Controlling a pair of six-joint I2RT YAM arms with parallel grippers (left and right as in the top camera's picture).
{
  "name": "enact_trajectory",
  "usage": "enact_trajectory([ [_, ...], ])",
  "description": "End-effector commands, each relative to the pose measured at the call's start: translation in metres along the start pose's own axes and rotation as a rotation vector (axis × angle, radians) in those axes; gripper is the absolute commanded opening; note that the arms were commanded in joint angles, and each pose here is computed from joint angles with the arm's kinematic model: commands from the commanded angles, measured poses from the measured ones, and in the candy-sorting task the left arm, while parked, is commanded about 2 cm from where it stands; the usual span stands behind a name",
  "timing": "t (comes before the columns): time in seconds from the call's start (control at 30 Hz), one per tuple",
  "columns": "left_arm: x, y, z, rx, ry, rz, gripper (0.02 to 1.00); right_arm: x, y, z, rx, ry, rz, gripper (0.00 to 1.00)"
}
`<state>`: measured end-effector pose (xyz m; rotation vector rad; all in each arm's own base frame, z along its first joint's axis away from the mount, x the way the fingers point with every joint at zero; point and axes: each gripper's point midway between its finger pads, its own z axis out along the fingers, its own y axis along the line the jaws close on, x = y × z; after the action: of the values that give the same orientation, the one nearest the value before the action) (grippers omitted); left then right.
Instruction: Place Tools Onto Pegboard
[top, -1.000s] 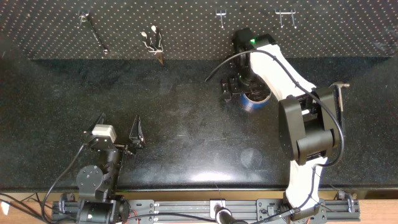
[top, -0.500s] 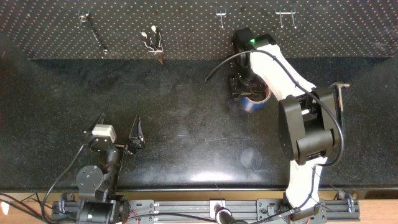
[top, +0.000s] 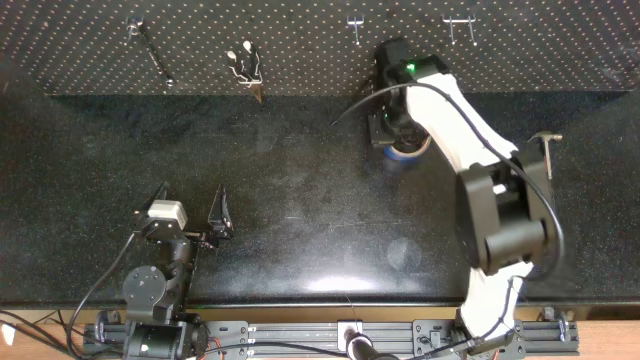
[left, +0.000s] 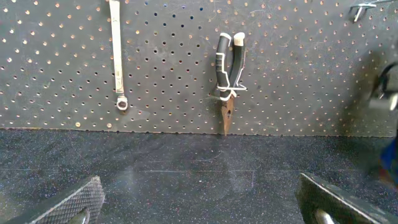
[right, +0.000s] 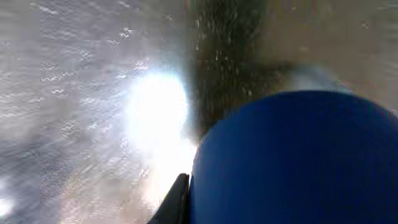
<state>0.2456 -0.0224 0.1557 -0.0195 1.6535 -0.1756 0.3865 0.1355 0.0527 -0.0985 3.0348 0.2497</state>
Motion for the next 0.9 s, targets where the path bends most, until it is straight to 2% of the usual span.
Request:
enact_trajectory([
  [0.03, 0.0, 0.002, -0.001, -0.01, -0.004, 0.009, 0.993, -0.007, -0.009, -0.052, 0.006, -0.278, 0.131, 0.075],
  [0.1, 0.0, 0.002, -0.001, -0.01, -0.004, 0.009, 0.996, -0.004, -0.007, -0.061, -0.038, -0.39, 0.161, 0.075],
  [0.27, 0.0, 0.002, -0.001, -0.01, -0.004, 0.009, 0.993, -0.003, 0.001, -0.083, -0.091, -0.655, 0.116, 0.075],
  [0.4, 0.0, 0.002, -0.001, -0.01, -0.004, 0.009, 0.996, -0.002, 0.024, -0.114, -0.129, -0.925, -0.054, 0.077],
  [0.5, 0.0, 0.002, -0.001, -0.01, -0.004, 0.009, 0.993, 0.001, 0.047, -0.137, -0.154, -0.998, -0.158, 0.075],
  [0.6, 0.0, 0.002, -0.001, -0.01, -0.004, 0.009, 0.996, 0.001, 0.059, -0.149, -0.166, -1.044, -0.183, 0.075],
  [0.73, 0.0, 0.002, -0.001, -0.01, -0.004, 0.009, 0.993, 0.0, 0.067, -0.163, -0.11, -1.099, -0.167, 0.075],
  [0.8, 0.0, 0.002, -0.001, -0.01, -0.004, 0.009, 0.993, 0.0, 0.071, -0.172, -0.051, -1.13, -0.17, 0.075],
  [0.9, 0.0, 0.002, -0.001, -0.01, -0.004, 0.009, 0.996, 0.0, 0.068, -0.182, 0.039, -1.175, -0.124, 0.075],
])
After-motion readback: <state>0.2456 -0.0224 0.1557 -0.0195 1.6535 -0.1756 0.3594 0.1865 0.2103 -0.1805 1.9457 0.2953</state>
